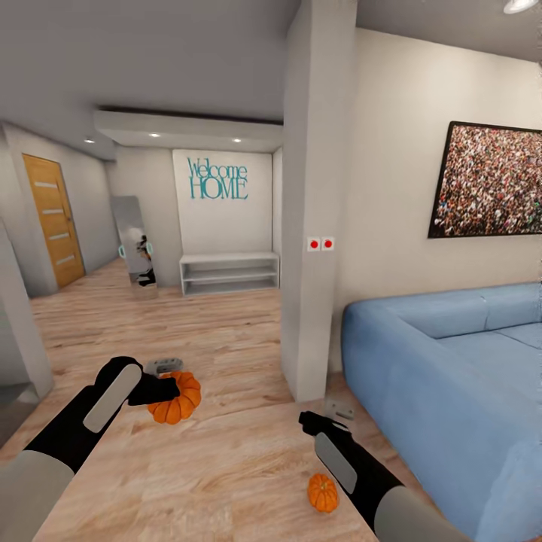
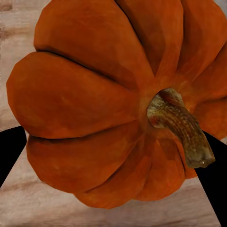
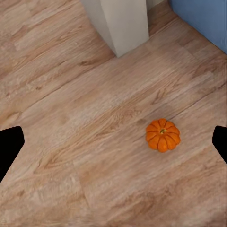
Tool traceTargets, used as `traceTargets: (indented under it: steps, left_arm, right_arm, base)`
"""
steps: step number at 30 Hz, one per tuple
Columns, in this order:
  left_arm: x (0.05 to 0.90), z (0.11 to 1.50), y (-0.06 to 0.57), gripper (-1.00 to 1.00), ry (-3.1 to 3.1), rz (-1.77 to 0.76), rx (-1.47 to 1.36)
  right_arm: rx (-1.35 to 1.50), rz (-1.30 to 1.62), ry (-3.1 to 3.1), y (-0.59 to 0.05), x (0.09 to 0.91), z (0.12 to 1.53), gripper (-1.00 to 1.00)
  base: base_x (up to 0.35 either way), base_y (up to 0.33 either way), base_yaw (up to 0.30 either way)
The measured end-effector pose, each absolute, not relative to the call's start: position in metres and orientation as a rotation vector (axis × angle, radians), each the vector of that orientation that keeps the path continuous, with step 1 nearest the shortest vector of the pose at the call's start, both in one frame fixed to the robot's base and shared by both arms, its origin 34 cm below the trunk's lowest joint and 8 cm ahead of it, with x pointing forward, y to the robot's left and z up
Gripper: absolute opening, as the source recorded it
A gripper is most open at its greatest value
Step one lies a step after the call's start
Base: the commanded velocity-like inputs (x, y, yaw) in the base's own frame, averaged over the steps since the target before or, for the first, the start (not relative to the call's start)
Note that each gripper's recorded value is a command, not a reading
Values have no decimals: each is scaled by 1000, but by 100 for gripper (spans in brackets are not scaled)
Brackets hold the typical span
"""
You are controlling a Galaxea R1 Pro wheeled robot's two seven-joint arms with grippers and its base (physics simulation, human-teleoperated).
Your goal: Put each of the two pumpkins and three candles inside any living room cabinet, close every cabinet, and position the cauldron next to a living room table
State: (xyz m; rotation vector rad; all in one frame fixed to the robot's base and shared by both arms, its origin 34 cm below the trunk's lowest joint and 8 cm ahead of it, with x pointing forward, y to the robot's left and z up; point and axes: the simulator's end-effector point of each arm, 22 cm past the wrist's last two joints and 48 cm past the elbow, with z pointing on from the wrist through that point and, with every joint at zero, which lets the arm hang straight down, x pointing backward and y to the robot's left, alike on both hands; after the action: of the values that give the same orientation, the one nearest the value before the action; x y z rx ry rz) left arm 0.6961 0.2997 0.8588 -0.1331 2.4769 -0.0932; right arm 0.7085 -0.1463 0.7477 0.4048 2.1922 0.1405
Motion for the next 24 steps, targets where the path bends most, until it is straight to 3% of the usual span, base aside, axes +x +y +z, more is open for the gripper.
traceTargets:
  steps: [7, 24]
  left_arm:
    - [695, 847, 299, -100, 2476, -93, -131]
    - [692, 815, 299, -100, 2475, -92, -130]
  right_arm:
    - [404, 303, 2198, -125, 707, 732, 100]
    - [411, 319, 2206, -121, 701, 696, 100]
  base:
    - [-126, 0, 0]
    - [-37, 0, 0]
